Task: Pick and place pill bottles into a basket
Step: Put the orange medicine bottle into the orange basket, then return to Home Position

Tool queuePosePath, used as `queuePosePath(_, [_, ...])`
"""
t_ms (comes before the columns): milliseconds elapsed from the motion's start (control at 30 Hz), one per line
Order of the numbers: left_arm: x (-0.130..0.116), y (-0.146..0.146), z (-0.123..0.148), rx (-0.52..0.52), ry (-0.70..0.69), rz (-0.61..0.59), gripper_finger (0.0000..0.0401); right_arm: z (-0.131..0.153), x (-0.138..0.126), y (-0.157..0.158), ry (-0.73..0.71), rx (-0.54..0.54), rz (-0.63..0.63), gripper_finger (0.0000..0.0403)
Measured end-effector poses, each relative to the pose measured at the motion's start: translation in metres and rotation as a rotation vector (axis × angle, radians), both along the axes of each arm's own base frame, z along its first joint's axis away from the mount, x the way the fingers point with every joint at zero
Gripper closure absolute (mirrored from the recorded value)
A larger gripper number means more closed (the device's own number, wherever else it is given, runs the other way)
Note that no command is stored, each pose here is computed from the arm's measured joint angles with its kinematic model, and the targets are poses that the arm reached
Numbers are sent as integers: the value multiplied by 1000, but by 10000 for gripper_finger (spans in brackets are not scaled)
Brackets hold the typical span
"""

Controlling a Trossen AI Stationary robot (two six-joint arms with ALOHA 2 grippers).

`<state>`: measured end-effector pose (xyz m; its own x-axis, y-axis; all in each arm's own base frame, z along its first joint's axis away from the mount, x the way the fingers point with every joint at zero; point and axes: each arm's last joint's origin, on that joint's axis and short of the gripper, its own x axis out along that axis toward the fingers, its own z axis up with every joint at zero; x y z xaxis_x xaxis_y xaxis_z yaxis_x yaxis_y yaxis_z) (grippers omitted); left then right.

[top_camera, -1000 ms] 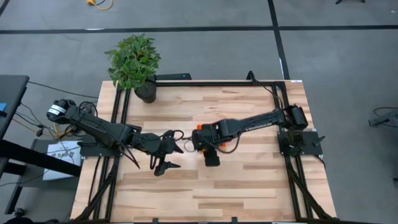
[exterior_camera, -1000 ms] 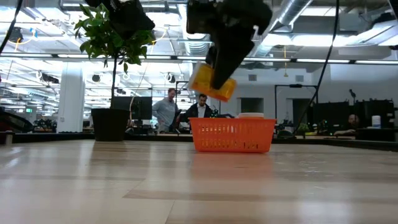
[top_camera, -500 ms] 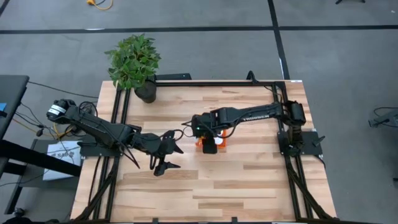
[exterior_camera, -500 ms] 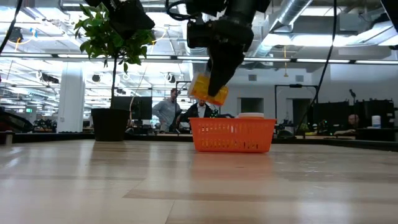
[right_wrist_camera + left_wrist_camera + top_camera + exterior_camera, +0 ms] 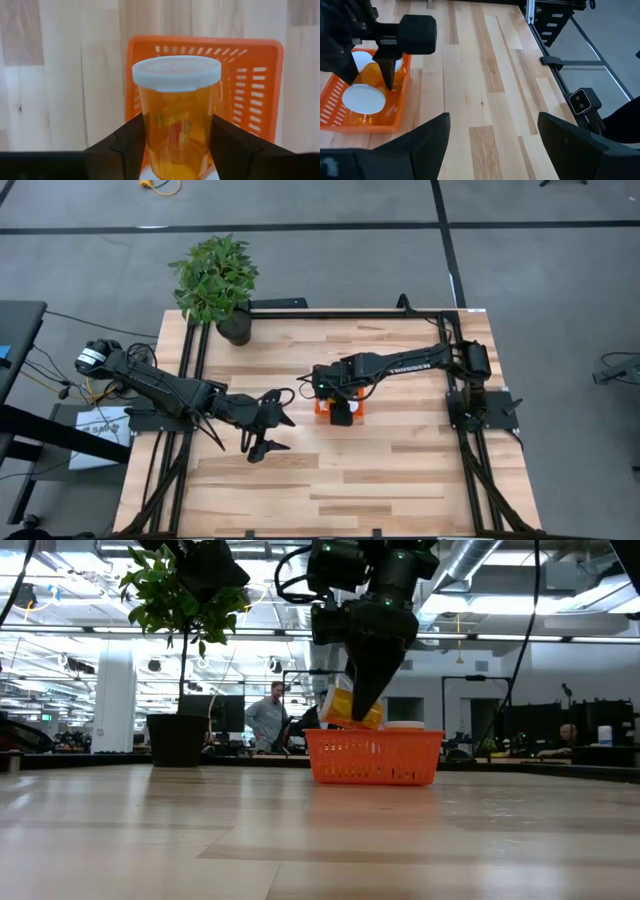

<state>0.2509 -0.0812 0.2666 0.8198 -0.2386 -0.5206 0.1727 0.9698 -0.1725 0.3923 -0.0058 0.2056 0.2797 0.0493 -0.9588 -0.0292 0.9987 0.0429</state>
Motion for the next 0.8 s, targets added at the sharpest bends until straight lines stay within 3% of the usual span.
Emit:
queuePosePath(533, [0,-1,0,-3,0,-6,110,0,1,0,-11,-3,8,156])
queuePosePath(800, [0,-1,0,-3,0,-6,110,16,3,-1,-3,-4,8,153])
